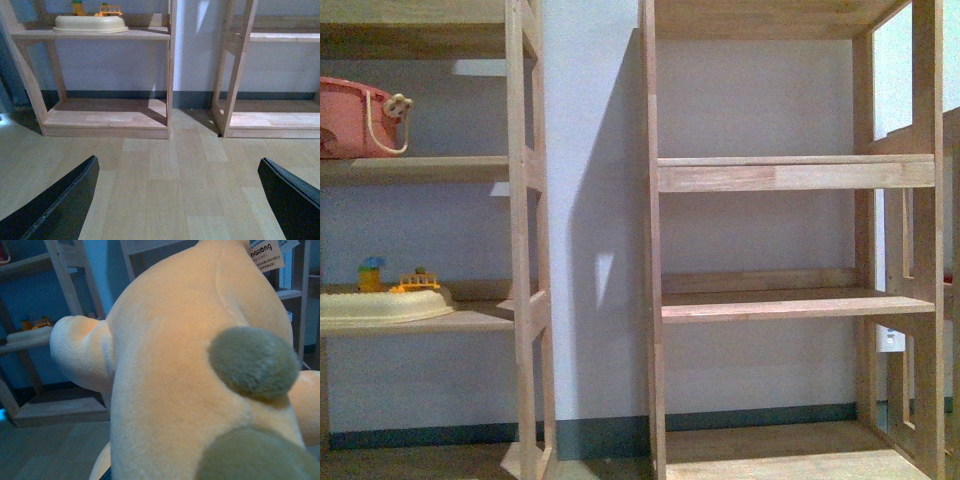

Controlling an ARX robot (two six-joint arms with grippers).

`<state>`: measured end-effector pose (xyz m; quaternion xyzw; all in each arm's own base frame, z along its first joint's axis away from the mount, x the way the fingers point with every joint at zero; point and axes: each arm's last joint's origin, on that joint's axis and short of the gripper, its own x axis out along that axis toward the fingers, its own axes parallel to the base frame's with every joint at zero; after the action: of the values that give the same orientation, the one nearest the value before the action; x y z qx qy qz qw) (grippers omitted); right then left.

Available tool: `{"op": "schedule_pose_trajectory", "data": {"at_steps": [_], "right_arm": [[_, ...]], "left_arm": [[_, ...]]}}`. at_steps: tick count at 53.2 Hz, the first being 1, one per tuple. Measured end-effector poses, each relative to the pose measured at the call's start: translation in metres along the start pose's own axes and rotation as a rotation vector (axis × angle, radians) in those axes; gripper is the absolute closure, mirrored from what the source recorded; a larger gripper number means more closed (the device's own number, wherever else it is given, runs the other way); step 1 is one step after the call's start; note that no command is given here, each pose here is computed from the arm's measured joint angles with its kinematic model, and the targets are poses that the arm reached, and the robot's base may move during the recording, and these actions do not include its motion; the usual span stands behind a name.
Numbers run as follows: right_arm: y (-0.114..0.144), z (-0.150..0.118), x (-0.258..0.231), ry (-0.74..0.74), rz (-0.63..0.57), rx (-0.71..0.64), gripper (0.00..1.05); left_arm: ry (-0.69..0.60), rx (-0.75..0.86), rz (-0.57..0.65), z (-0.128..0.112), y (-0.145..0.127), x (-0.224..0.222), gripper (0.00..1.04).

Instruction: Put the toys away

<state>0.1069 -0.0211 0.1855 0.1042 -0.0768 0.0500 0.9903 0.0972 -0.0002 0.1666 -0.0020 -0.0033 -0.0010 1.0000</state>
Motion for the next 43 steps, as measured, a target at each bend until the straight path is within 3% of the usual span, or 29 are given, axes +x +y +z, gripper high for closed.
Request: {"op": "schedule_pose_trajectory", "data": {"at_steps": [43], "right_arm": [[-0.0001, 0.0, 0.0, -0.001, -0.003, 0.0, 0.85]], "left_arm": [[0.0, 0.0, 0.0, 0.0, 0.0, 0.0, 0.06]]}}
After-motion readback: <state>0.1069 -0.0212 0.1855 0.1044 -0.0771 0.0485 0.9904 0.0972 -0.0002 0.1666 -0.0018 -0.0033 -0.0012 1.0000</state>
